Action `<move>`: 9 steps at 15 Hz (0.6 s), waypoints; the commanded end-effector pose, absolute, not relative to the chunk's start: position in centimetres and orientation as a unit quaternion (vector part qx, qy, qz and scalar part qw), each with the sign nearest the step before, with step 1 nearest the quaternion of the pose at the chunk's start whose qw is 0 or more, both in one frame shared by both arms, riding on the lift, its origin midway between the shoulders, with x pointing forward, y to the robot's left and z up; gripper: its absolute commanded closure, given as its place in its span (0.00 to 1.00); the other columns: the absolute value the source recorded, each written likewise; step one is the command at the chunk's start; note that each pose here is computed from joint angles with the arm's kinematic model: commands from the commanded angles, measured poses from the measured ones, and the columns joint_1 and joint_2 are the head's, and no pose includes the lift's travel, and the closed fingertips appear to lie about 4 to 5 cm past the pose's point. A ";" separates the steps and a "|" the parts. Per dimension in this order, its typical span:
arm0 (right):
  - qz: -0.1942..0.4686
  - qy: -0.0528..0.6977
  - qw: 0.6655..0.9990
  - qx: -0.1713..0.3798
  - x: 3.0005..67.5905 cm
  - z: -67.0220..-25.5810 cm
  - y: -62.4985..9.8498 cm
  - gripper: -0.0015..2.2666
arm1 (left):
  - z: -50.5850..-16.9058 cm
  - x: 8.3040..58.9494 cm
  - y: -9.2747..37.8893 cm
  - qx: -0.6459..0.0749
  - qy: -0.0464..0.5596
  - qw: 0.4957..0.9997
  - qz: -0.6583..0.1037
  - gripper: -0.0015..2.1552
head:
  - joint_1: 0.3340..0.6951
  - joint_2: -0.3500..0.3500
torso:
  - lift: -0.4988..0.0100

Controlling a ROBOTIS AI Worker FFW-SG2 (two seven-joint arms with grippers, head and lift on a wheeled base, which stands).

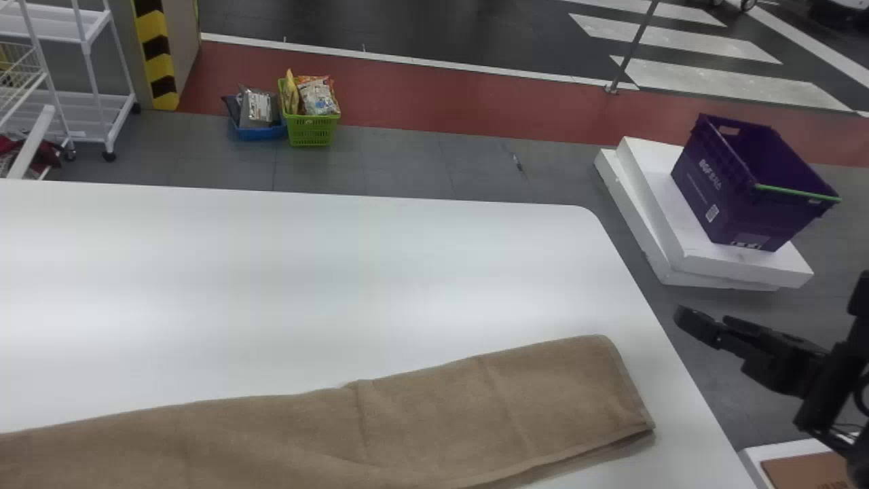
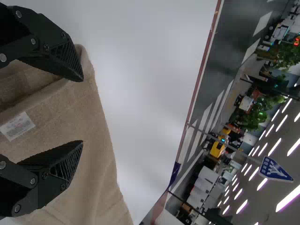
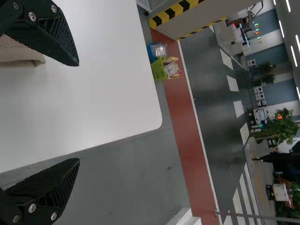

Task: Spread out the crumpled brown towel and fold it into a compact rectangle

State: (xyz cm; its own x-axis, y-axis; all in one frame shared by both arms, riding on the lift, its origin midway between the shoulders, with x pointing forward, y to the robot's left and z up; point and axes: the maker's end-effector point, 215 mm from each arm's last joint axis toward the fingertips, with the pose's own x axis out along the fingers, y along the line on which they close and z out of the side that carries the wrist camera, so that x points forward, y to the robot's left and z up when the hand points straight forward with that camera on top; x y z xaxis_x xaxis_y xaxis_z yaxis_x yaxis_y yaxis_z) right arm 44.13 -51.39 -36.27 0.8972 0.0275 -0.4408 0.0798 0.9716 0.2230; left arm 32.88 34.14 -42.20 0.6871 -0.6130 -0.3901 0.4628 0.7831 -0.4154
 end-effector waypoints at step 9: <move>-0.002 0.212 0.970 0.120 44.5 -36.4 -51.1 0.04 | -44.5 31.0 34.9 -0.123 0.327 0.901 -0.256 0.20 | 1.00 0.15 | 0.73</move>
